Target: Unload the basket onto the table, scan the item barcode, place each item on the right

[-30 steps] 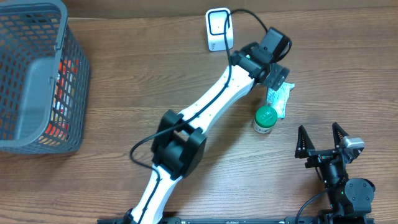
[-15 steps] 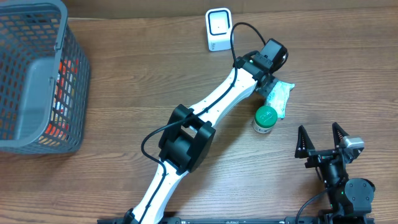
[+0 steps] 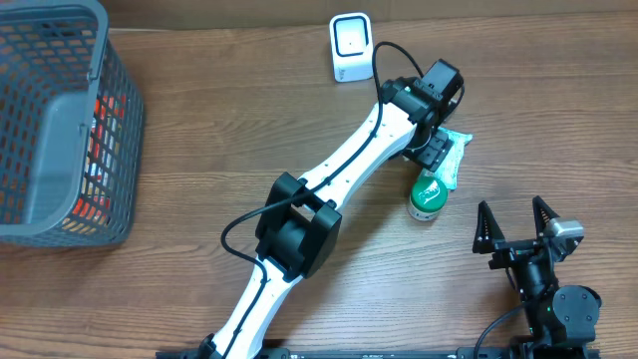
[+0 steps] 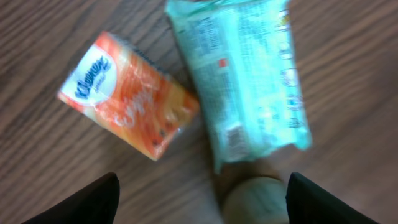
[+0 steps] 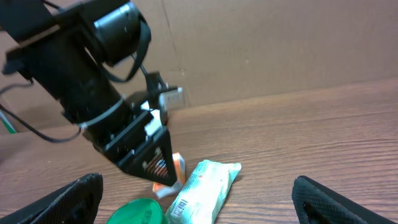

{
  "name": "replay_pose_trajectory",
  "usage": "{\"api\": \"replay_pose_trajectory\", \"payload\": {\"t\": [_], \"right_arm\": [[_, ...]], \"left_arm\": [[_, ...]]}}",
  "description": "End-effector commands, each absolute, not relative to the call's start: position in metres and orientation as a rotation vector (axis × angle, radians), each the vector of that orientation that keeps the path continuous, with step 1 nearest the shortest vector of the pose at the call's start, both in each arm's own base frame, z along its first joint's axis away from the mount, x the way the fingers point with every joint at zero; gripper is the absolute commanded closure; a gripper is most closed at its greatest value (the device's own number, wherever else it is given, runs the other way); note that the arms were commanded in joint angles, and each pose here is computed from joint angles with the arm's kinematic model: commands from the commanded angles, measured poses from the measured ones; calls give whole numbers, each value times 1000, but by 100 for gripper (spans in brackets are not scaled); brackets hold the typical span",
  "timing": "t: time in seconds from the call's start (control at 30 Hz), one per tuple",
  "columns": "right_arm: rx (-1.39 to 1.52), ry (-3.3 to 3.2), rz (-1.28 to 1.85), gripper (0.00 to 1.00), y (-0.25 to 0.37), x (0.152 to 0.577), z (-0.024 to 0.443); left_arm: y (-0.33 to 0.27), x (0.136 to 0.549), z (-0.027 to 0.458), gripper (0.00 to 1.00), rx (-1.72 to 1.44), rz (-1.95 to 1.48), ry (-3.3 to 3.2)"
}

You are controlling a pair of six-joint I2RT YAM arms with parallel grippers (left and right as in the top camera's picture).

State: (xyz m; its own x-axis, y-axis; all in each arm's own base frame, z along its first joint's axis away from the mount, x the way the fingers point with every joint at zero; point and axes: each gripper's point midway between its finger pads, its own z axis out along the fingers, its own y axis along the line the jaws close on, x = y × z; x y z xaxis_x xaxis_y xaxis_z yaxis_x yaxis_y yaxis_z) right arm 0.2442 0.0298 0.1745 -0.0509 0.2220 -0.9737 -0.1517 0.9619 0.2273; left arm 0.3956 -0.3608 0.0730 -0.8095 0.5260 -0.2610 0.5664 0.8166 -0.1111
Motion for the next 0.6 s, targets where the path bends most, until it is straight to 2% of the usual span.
{"api": "replay_pose_trajectory", "payload": {"t": [0.0,0.27,0.37,0.5,0.57], "right_arm": [[60,1592,304,0,29,244,172],[61,1592,304,0,29,244,172],[60,1592,304,0,29,244,172],[60,1592,304,0,29,244,172],[60,1592,303,0,29,244,172]], "left_arm": [[-380,375,98,23,809,-417,2806],[-340,381,80,30,626,-16,2855],[-335,385,79,33,567,4,2858],[-331,382,78,49,550,4,2884],[-327,378,76,53,558,24,2905]]}}
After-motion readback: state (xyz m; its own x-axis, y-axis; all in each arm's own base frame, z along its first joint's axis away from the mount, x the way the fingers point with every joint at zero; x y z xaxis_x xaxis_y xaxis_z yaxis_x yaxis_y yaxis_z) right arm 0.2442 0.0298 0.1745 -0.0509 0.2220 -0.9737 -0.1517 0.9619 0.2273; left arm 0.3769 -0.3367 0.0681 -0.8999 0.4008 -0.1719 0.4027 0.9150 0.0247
